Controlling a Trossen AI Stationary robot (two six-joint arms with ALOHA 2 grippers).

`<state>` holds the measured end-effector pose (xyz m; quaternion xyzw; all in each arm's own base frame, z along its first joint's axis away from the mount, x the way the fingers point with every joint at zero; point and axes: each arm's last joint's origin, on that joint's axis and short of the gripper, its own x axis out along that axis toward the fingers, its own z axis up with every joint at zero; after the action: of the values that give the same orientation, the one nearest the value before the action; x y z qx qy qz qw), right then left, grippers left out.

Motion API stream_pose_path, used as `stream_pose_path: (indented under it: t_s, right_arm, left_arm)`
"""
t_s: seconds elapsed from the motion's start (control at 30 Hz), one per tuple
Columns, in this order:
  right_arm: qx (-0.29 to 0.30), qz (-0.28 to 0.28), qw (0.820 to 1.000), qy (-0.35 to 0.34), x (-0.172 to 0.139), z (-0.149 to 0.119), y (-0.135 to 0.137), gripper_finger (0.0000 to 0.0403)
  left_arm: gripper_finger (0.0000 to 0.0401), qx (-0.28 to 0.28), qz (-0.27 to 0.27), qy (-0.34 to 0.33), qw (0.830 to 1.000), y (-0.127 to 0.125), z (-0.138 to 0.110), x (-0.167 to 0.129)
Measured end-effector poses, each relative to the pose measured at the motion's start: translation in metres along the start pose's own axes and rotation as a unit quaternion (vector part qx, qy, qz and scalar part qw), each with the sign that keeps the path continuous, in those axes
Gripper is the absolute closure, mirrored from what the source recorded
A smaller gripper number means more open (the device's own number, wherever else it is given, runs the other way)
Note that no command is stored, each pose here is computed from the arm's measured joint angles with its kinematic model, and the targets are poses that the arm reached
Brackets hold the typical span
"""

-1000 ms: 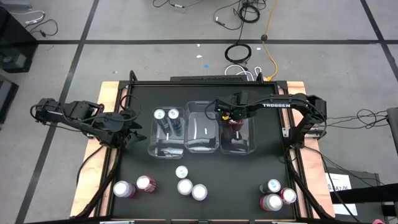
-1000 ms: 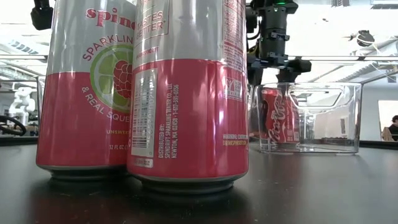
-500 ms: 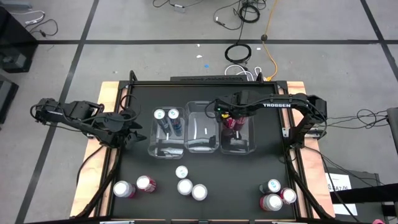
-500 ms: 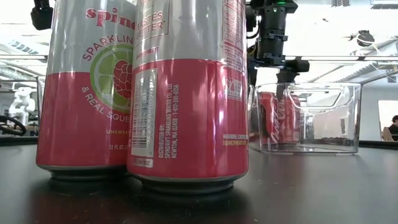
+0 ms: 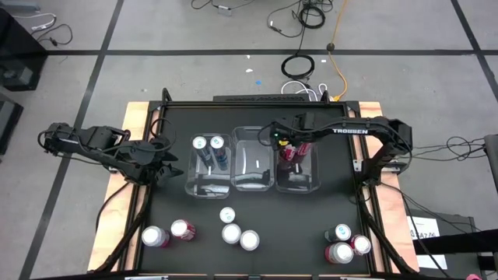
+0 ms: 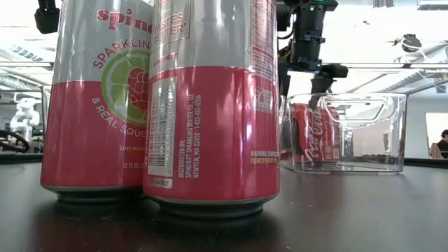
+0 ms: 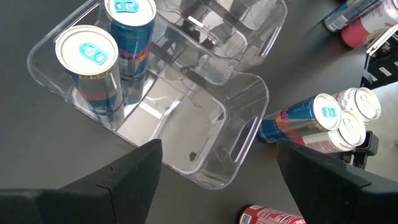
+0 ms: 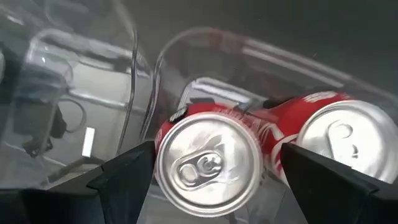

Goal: Sort soda cans
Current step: Put the bottom right red soda can into the right transparent bin, then adjust the bottom right red soda can in the right transparent bin

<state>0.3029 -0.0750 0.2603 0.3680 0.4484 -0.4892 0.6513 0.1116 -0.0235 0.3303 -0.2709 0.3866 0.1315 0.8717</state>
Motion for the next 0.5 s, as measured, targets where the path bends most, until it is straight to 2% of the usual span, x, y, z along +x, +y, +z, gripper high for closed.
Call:
stream_pose_path:
  t_s: [0.2, 0.37, 0.5]
  right_arm:
    - [0.010, 0.020, 0.999, -0.027, -0.017, 0.002, -0.007, 0.0065]
    - [0.026, 0.066, 0.997, 0.035, -0.028, -0.007, -0.008, 0.0064]
    - [0.018, 0.054, 0.996, 0.063, -0.029, -0.021, -0.004, 0.0064]
  left_arm:
    - [0.0076, 0.000, 0.000, 0.000, 1.000, 0.000, 0.000, 0.000]
    - [0.0076, 0.000, 0.000, 0.000, 1.000, 0.000, 0.000, 0.000]
    - [0.0076, 0.000, 0.000, 0.000, 1.000, 0.000, 0.000, 0.000]
